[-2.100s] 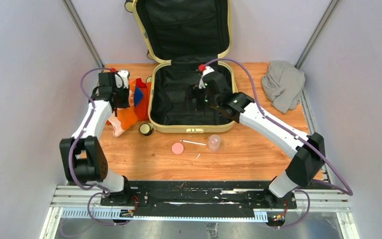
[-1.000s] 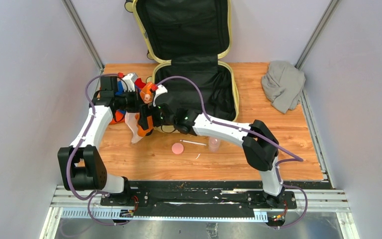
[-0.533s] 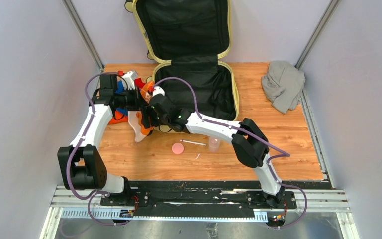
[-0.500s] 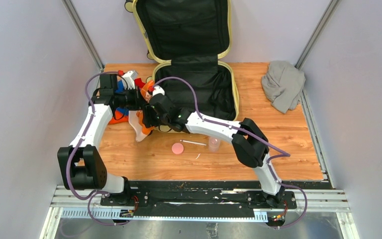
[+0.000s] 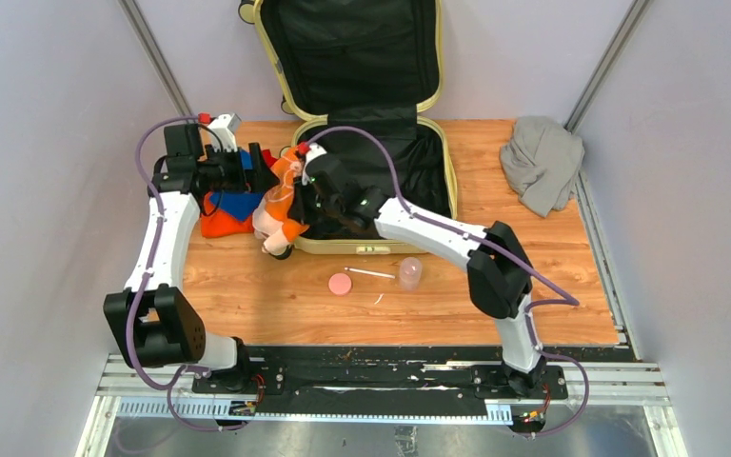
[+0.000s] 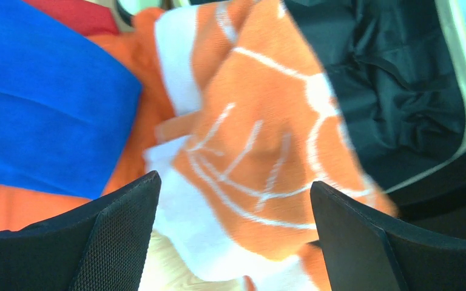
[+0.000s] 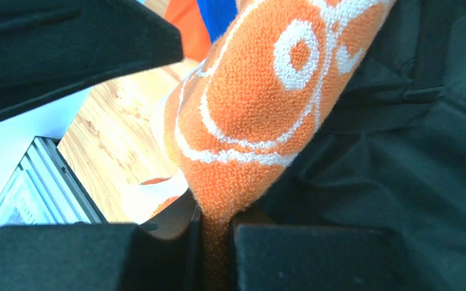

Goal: Pack the luggage
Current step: Place the clothes in the luggage.

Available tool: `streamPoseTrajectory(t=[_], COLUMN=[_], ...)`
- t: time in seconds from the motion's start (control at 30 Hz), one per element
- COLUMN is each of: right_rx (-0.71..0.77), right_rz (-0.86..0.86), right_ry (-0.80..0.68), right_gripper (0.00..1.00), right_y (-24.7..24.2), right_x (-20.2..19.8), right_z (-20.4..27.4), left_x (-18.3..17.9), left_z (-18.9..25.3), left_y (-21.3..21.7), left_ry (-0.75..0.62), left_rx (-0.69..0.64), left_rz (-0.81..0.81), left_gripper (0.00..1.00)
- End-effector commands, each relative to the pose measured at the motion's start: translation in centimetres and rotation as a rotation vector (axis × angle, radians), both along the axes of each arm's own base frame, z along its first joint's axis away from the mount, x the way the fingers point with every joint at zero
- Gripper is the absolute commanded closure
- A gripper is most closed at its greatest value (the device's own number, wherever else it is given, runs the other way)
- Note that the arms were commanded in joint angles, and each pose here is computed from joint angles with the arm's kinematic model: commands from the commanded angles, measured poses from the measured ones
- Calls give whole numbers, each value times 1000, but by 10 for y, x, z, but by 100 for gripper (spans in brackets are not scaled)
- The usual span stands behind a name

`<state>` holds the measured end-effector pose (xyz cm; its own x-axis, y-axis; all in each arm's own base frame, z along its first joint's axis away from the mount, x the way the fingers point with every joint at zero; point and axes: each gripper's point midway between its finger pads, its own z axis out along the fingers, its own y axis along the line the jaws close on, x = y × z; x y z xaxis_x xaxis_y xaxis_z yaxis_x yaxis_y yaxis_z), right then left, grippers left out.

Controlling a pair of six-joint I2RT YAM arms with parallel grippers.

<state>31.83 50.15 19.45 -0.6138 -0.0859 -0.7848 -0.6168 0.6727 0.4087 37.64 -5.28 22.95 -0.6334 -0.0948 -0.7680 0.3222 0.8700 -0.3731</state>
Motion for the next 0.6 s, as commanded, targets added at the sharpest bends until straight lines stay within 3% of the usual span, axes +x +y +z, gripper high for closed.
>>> streamPoseTrajectory(t=[0.0, 0.2, 0.57], right_rx=[24, -128, -406], right_rz=[27, 6, -303], right_ry=[-67, 17, 154], right_gripper=[100, 100, 100], right_y=[-37, -100, -235], right_x=[23, 77, 162], right_z=[56, 20, -91], left_x=[5, 3, -6], left_z=[10, -10, -24], left_y=[32, 39, 43], left_ry=[-55, -2, 17], left_rx=[170, 208, 248], left_rz=[76, 80, 73], left_gripper=[4, 3, 3])
